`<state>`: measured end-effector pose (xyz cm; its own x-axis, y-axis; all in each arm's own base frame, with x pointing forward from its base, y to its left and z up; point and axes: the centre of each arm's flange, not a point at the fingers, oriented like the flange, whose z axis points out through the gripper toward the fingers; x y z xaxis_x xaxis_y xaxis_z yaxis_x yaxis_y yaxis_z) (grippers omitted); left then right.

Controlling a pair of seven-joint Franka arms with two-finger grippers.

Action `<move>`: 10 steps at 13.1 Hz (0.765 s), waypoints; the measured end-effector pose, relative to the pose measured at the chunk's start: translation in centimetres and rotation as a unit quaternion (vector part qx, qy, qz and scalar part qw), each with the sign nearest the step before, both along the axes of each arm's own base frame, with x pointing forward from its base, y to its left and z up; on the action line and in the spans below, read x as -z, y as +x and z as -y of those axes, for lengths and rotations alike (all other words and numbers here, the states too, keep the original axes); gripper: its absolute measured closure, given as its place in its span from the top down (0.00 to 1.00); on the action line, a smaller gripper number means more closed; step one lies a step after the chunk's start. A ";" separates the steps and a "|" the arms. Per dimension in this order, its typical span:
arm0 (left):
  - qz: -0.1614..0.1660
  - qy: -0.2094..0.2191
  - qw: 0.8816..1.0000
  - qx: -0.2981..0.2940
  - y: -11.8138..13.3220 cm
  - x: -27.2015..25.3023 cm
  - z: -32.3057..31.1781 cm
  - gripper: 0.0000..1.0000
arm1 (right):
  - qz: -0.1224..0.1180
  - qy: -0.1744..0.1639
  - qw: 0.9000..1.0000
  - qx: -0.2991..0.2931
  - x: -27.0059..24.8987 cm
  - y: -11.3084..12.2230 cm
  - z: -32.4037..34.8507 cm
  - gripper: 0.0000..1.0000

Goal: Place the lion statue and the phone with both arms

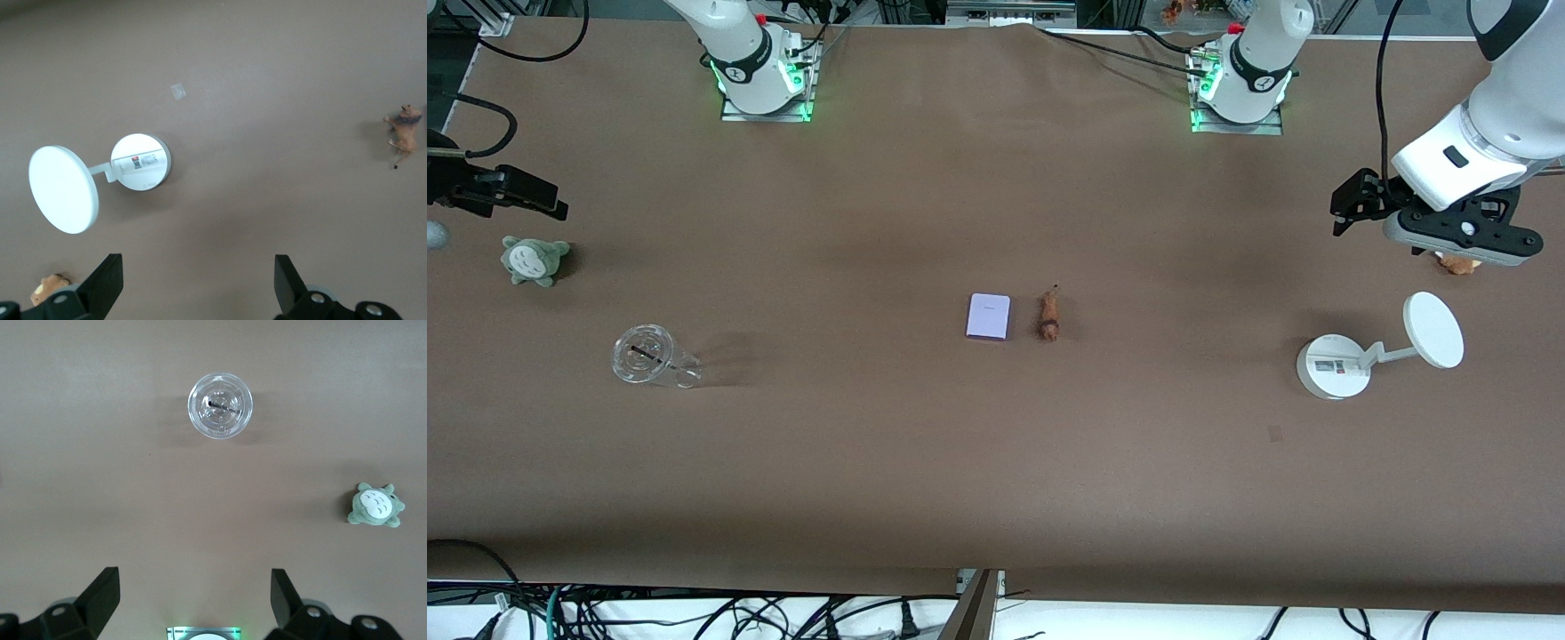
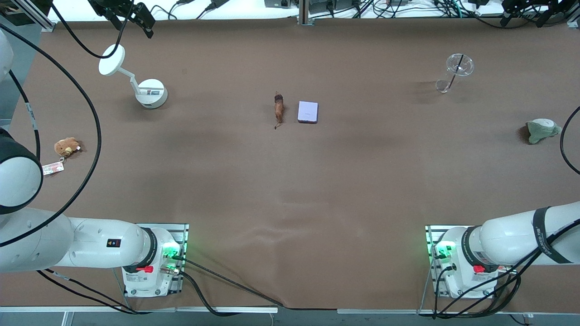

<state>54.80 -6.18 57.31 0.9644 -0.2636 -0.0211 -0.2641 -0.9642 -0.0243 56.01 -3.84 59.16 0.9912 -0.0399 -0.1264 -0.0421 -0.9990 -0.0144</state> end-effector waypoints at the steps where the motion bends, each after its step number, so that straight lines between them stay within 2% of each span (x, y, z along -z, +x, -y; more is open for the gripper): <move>1: -0.009 -0.014 1.000 -0.001 0.0 0.5 0.3 1.00 | -0.002 0.000 1.000 -0.001 0.1 0.1 -0.1 1.00; 5: -0.086 -0.079 0.993 -0.004 0.7 6.2 2.9 1.00 | -0.020 0.000 1.000 -0.020 2.2 1.1 -2.4 1.00; 7: -0.084 -0.088 0.993 0.005 2.0 9.3 6.1 1.00 | -0.030 0.000 0.999 -0.025 3.4 1.6 -2.9 1.00; 10: -0.053 -0.103 0.993 -0.003 3.4 13.3 12.6 1.00 | -0.040 0.010 0.999 -0.024 4.7 2.1 -3.2 1.00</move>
<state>58.19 -18.82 44.02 0.9615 -0.2664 -0.0683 -0.2482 -0.9476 0.2010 58.15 -0.64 54.45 0.9786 0.0105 -0.2055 0.0038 -0.9994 -0.0330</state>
